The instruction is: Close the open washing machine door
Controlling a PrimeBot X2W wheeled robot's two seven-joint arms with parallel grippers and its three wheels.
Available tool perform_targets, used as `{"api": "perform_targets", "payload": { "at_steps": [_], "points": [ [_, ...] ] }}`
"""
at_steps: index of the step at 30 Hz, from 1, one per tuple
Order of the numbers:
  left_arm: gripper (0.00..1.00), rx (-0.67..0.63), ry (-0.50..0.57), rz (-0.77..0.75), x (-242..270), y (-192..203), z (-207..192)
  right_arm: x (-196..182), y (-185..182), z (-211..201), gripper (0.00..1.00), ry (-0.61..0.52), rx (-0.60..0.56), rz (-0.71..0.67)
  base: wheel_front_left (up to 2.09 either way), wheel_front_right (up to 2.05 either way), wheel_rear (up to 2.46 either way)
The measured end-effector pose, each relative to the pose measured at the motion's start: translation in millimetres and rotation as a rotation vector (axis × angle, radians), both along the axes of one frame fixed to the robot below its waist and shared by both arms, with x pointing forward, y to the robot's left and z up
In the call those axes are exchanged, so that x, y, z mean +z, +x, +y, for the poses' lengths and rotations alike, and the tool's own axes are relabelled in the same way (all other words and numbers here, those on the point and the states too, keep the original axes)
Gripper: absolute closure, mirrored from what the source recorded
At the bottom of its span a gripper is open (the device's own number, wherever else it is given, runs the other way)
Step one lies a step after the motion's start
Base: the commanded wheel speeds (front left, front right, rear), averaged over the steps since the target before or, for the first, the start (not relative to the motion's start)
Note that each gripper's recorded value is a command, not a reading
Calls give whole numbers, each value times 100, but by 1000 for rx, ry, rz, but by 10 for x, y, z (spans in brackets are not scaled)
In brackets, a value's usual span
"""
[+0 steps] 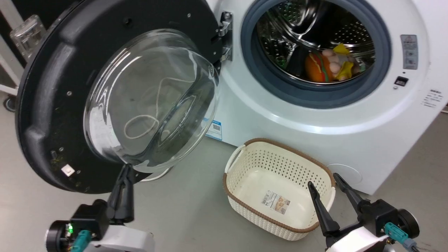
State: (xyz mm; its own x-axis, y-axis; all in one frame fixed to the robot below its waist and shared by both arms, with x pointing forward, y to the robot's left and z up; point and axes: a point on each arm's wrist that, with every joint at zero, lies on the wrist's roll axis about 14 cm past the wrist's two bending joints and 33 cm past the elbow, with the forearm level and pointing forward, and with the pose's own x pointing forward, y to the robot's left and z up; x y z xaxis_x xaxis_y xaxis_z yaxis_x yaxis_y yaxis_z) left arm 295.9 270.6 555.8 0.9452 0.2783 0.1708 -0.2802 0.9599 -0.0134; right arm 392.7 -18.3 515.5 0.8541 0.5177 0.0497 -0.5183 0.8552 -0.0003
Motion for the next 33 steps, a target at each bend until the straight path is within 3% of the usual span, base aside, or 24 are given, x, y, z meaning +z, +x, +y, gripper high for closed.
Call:
{"api": "perform_targets", "payload": {
  "at_steps": [9, 19, 26, 33],
  "points": [
    [100, 83, 70, -95, 358, -129, 373, -59, 37, 115, 0, 10, 32, 9, 0, 0, 0],
    [100, 295, 19, -339, 1087, -255, 1401, -215, 134, 158, 0, 5, 54, 41, 0, 0, 0],
    [100, 406, -296, -292, 927, -223, 2158, -311, 184, 149, 0, 0, 60, 60, 0, 0, 0],
    [100, 348, -639, -136, 499, 9, 2321, -355, 208, 142, 0, 6, 63, 62, 0, 0, 0]
  ]
}}
